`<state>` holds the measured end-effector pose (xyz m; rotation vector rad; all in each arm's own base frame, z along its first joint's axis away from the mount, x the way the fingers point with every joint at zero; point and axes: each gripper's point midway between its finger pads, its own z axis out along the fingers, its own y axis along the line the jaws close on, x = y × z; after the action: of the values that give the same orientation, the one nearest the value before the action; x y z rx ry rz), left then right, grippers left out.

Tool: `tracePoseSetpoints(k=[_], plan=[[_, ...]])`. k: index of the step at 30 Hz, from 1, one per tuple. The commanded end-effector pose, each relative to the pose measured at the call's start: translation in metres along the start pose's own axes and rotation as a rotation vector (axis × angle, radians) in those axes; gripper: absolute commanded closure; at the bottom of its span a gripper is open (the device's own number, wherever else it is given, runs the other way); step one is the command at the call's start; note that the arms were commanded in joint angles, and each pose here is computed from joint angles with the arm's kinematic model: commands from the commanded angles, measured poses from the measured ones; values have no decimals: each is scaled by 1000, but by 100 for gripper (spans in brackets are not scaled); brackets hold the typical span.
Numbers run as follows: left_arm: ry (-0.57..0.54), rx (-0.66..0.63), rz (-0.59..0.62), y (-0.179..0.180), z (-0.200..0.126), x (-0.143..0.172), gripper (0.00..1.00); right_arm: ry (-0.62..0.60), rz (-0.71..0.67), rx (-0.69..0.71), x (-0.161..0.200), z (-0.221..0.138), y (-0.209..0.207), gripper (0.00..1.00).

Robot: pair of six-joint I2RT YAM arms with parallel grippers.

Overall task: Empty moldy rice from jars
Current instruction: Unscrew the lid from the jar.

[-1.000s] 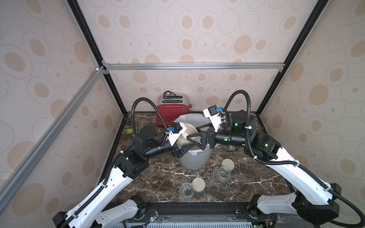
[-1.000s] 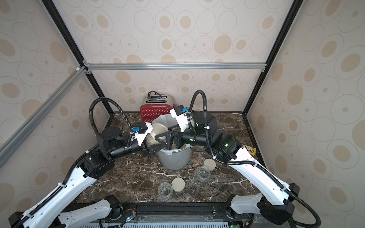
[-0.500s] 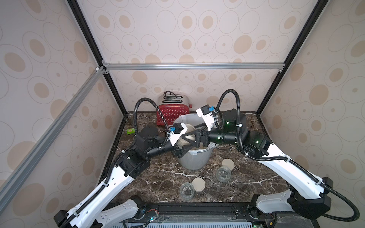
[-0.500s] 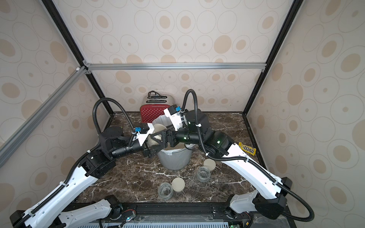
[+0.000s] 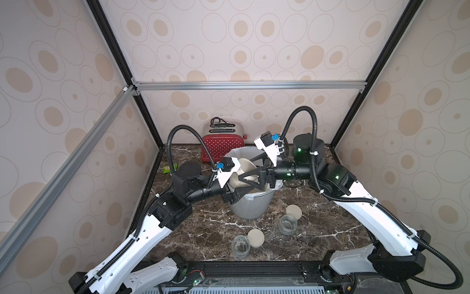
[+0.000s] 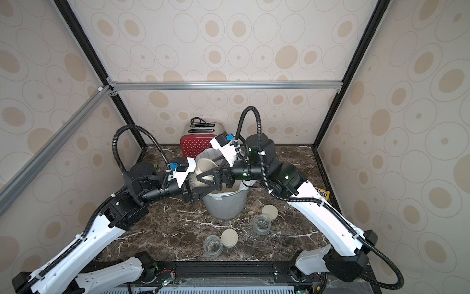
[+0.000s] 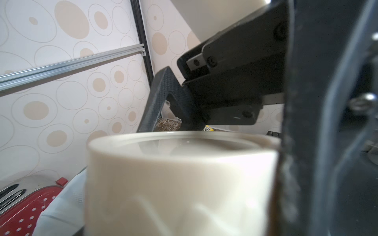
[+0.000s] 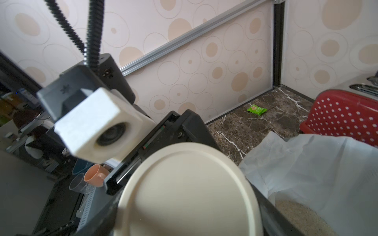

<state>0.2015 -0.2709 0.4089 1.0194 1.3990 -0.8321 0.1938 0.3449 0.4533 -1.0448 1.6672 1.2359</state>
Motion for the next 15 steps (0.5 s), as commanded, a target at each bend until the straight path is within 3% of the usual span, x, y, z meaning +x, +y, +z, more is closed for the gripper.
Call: tracePoseSetpoints(k=[1,8,15], plan=[[-113,162,0,-30,-10,-39,58,-46,-263,-362,-22,-22,78,40],[-150,142,-9,-28,-14,-46,58,31,-243,-326,-10,-14,66,38],[-148,114,-8,-24,-14,-44,58,17,-245,-256,-10,-12,55,25]])
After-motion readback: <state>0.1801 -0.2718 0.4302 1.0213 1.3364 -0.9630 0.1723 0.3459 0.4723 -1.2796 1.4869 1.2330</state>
